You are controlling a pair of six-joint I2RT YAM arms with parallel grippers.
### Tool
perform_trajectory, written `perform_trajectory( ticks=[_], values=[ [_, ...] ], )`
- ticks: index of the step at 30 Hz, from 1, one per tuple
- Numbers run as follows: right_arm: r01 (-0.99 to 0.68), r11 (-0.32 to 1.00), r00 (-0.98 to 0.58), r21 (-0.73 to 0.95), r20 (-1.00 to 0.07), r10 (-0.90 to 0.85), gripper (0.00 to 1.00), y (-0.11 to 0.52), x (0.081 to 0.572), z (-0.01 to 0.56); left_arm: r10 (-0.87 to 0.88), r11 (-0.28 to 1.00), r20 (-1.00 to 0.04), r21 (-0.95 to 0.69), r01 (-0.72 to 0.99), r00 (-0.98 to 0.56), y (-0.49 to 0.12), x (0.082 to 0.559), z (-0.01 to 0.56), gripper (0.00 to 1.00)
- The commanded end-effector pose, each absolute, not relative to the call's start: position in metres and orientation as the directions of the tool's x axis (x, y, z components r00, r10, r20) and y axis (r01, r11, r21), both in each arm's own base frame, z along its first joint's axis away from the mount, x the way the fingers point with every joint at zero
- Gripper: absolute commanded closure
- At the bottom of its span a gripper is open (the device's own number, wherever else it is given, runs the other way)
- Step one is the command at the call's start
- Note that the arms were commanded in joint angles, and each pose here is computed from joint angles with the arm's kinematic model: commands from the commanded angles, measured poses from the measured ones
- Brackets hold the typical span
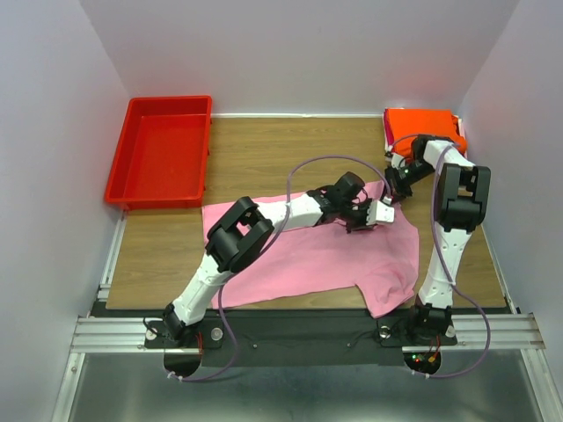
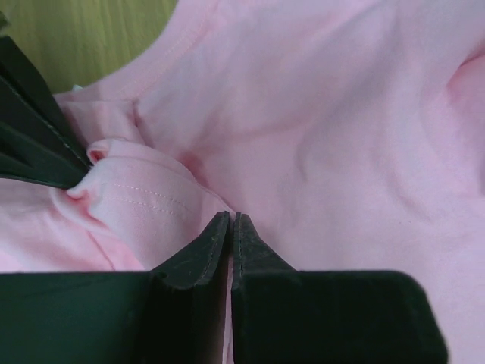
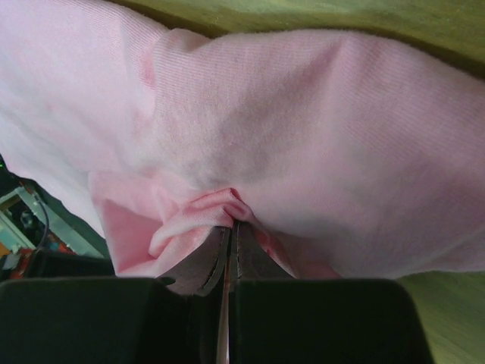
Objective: Fold and stack the t-shirts
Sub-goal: Fold the tshirt
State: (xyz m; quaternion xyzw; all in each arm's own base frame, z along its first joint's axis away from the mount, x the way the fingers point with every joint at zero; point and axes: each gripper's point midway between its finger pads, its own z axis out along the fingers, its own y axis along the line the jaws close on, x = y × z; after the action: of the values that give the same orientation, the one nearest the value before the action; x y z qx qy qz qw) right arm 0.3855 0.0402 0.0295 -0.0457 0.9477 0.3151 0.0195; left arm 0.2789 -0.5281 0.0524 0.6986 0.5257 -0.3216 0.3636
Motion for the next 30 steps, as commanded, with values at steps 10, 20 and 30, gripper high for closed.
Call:
perform_trajectory(
  ticks=[10,20,30],
  values=[
    [-0.206,0.839,-0.969,0.504,-0.225,-0.102,0.99,0.025,0.395,0.077,0.331,-0.206,-0.886,0.269,0.941,0.326,-0.520,0.265,0.153,1.00],
    [-0.254,0.861,-0.960,0.441,-0.221,-0.170,0.99,0.016,0.359,0.103,0.365,-0.246,-0.873,0.244,0.938,0.323,-0.499,0.248,0.141,1.00],
    [-0.248,0.877,-0.969,0.412,-0.099,-0.227,0.99,0.011,0.297,0.100,0.339,-0.351,-0.887,0.190,0.917,0.314,-0.486,0.221,0.144,1.00]
  ],
)
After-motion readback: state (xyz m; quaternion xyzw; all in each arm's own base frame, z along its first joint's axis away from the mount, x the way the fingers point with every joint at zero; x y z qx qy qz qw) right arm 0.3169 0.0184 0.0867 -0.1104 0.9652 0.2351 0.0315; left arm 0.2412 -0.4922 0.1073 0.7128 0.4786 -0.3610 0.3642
